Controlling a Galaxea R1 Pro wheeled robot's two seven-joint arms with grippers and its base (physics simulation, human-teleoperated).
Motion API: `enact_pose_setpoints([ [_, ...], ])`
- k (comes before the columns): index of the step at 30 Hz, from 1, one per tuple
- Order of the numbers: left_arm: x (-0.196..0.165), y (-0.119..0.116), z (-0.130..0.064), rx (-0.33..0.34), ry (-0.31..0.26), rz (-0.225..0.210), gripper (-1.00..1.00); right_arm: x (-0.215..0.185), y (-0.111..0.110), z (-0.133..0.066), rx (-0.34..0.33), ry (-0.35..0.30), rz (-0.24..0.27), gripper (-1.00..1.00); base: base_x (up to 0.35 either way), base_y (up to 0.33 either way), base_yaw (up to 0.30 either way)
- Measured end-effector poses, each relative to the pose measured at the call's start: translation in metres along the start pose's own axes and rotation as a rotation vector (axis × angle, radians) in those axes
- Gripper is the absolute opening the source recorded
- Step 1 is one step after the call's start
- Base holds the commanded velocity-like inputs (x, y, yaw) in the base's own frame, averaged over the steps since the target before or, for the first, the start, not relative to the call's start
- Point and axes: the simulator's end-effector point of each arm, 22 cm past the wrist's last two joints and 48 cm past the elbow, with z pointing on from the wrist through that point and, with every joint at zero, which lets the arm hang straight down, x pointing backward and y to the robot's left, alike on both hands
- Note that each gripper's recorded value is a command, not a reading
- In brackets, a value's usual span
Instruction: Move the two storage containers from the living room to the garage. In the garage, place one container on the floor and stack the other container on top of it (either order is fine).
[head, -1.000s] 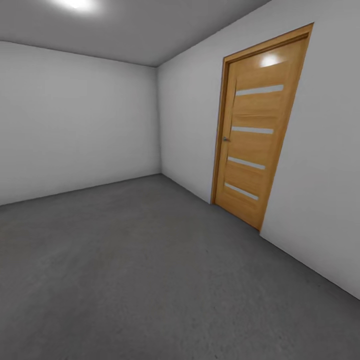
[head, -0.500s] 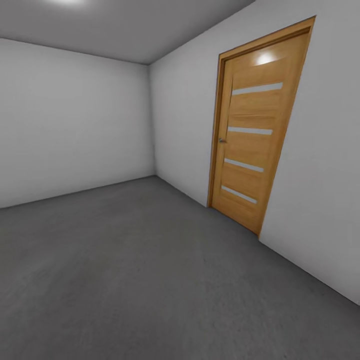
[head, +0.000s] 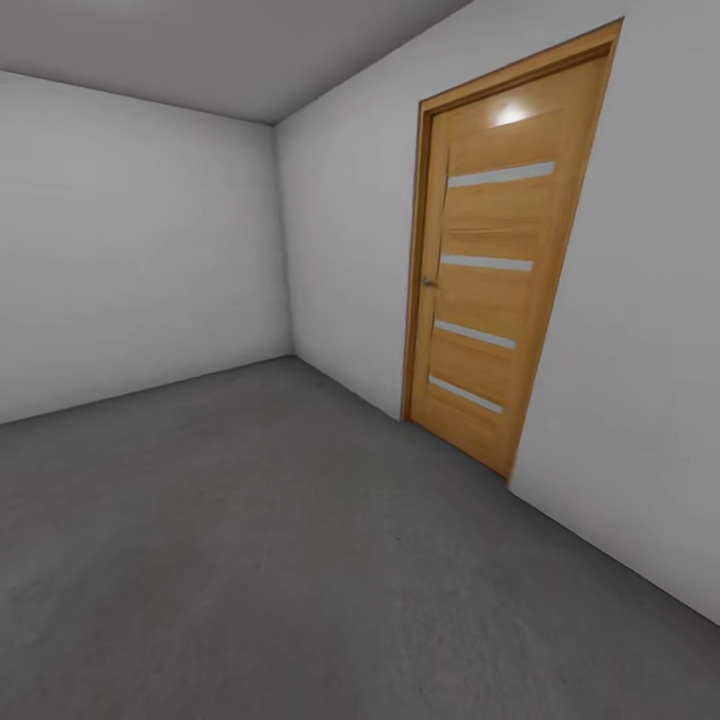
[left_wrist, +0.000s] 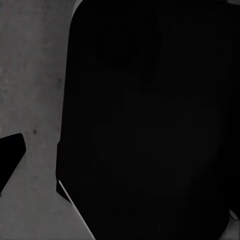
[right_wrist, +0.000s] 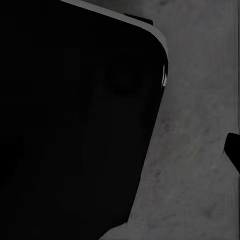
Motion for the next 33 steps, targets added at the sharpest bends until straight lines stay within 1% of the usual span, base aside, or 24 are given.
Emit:
enact_pose_setpoints([
  [22,0.0006,0.0001,0.0000,0.000,0.001,0.000,1.00,-0.0004,-0.0010,0.0000,0.002,-0.002,0.000,1.00,0.323,0.000,0.000],
  [28,0.0006,0.0001,0.0000,0.000,0.001,0.000,1.00,-0.0058,-0.0013,-0.0001,0.002,-0.027,0.003,1.00,0.323,0.000,0.000],
  [33,0.0007,0.0002,0.0000,0.000,0.002,0.000,1.00,-0.0066,-0.0005,-0.0001,0.001,-0.030,0.003,1.00,0.323,0.000,0.000],
])
